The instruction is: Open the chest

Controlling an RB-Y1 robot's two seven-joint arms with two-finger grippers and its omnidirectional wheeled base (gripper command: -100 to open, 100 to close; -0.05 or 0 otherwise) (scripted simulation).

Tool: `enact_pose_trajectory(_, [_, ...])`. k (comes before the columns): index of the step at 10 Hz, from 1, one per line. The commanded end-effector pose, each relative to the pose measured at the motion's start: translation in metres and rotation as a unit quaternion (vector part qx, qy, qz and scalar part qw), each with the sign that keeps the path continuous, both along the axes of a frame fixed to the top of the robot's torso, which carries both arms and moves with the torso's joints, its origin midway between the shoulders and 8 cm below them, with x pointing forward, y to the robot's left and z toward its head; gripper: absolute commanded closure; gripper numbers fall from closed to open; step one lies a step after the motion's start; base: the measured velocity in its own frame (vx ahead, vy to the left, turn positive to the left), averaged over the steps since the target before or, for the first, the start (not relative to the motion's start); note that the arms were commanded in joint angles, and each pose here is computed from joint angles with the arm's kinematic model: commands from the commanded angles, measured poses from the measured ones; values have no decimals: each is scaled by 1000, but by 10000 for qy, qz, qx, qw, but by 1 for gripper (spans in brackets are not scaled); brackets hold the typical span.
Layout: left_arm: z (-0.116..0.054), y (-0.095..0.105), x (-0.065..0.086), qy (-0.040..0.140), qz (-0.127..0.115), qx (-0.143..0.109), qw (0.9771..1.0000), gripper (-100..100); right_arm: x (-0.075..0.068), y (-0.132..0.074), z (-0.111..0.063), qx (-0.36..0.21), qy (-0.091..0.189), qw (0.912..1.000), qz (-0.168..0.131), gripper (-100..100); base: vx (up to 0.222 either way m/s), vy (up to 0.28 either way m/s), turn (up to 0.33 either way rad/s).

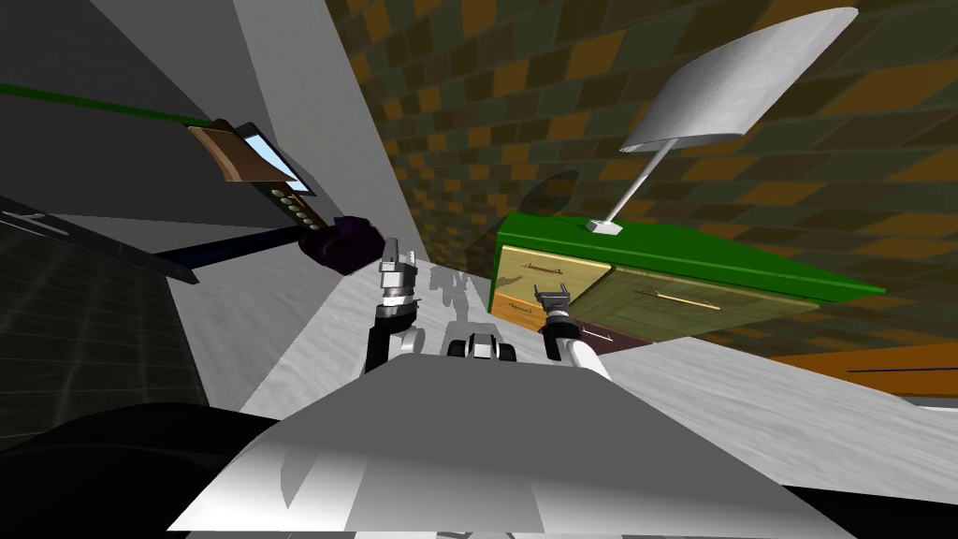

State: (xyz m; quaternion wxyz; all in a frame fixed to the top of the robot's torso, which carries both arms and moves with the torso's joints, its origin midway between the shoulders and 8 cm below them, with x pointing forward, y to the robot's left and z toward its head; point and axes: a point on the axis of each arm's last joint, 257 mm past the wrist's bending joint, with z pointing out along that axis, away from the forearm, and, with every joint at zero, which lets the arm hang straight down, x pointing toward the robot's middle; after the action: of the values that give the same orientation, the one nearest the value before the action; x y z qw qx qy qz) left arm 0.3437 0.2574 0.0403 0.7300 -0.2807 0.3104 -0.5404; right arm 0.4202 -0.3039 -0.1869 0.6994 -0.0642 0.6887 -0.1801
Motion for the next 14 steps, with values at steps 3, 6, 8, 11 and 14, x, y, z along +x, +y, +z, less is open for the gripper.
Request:
enact_pose_trajectory(3, [0, 0, 0, 0, 0, 0, 10000, 0, -2, -15, -11, -771, 171, 9963, -334, -100, 42, 8, 46])
enact_pose_trajectory(6, [0, 0, 0, 0, 0, 0, 10000, 0, -4, -22, -16, -1112, 247, 9923, -490, -100, 36, 5, 28])
enact_pose_trajectory(8, [0, 0, 0, 0, 0, 0, 10000, 0, -4, -22, -13, -1309, 238, 9899, -493, -100, 29, 7, 12])
enact_pose_trajectory(11, [0, 0, 0, 0, 0, 0, 10000, 0, -7, -34, -22, -1862, 375, 9788, -770, -100, 44, 2, 44])
enact_pose_trajectory(14, [0, 0, 0, 0, 0, 0, 10000, 0, -8, -37, -22, -2339, 416, 9673, -890, -100, 44, 9, 30])
